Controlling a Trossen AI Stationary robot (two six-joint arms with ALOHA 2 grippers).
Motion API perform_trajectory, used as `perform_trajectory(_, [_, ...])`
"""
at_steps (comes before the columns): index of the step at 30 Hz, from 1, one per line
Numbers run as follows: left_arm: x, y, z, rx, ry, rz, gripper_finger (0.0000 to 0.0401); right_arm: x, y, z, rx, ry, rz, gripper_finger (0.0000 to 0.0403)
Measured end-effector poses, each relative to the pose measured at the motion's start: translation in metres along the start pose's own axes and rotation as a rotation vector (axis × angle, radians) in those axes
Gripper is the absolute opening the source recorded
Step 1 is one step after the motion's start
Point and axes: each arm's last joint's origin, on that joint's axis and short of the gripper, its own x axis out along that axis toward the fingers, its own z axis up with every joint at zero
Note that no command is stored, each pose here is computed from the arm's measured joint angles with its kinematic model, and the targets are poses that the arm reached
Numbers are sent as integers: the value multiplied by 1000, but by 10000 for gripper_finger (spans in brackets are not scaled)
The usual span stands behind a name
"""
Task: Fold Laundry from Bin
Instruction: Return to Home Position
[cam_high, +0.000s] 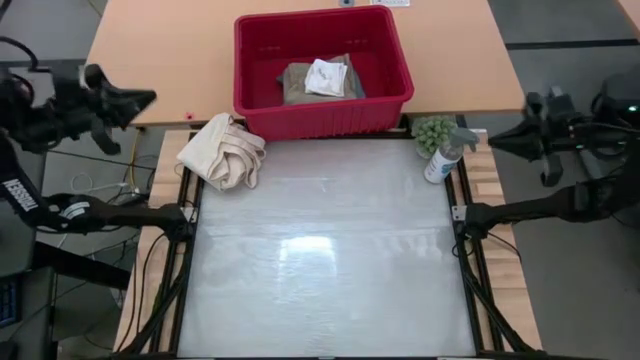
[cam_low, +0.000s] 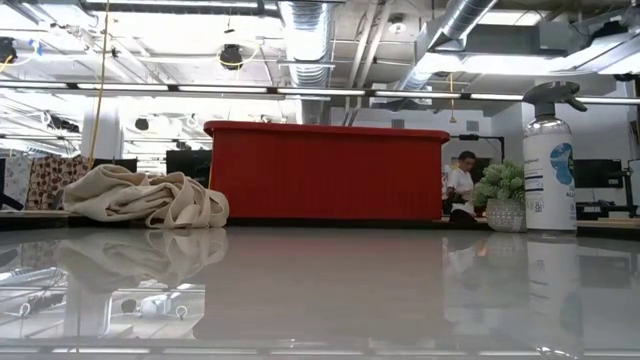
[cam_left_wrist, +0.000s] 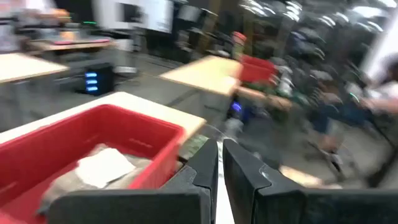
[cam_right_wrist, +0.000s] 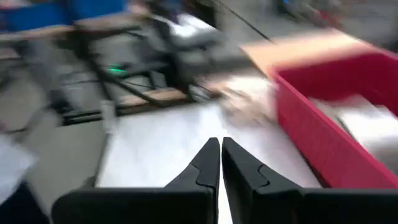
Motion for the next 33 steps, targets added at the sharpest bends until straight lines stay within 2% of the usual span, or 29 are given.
perform_trajectory(2, [6, -1, -2, 39, 14, -91, 13, -4, 2, -10, -48, -62, 59, 43])
perform_trajectory(4, [12, -3, -1, 61, -5, -193, 13, -11, 2, -29, -21, -112, 42, 43])
perform_trajectory(8, [24, -5, -4, 134, -82, -360, 13, -32, 7, -69, 1, -352, 40, 43])
perform_trajectory(10, [30, -3, -14, 136, -99, -399, 13, -37, 7, -87, -30, -451, 48, 43])
perform_trajectory(12, [37, 1, -29, 118, -109, -400, 13, -30, 6, -106, -23, -475, 58, 43])
perform_trajectory(16, [46, 9, -73, 76, -202, -416, 13, -22, 3, -134, 38, -541, 79, 43])
perform_trajectory(20, [42, 19, -133, -24, -293, -392, 13, -8, 0, -155, 56, -582, 91, 43])
perform_trajectory(22, [39, 23, -164, -85, -330, -404, 13, 9, -4, -167, 61, -546, 84, 43])
perform_trajectory(24, [37, 27, -192, -132, -385, -434, 13, 22, -7, -171, 53, -572, 89, 43])
perform_trajectory(27, [40, 34, -233, -211, -424, -492, 13, 52, -13, -186, 77, -571, 145, 43])
perform_trajectory(30, [40, 38, -263, -273, -475, -535, 13, 91, -19, -206, 77, -552, 238, 43])
perform_trajectory(33, [45, 42, -289, -299, -424, -556, 13, 116, -25, -223, 125, -562, 278, 43])
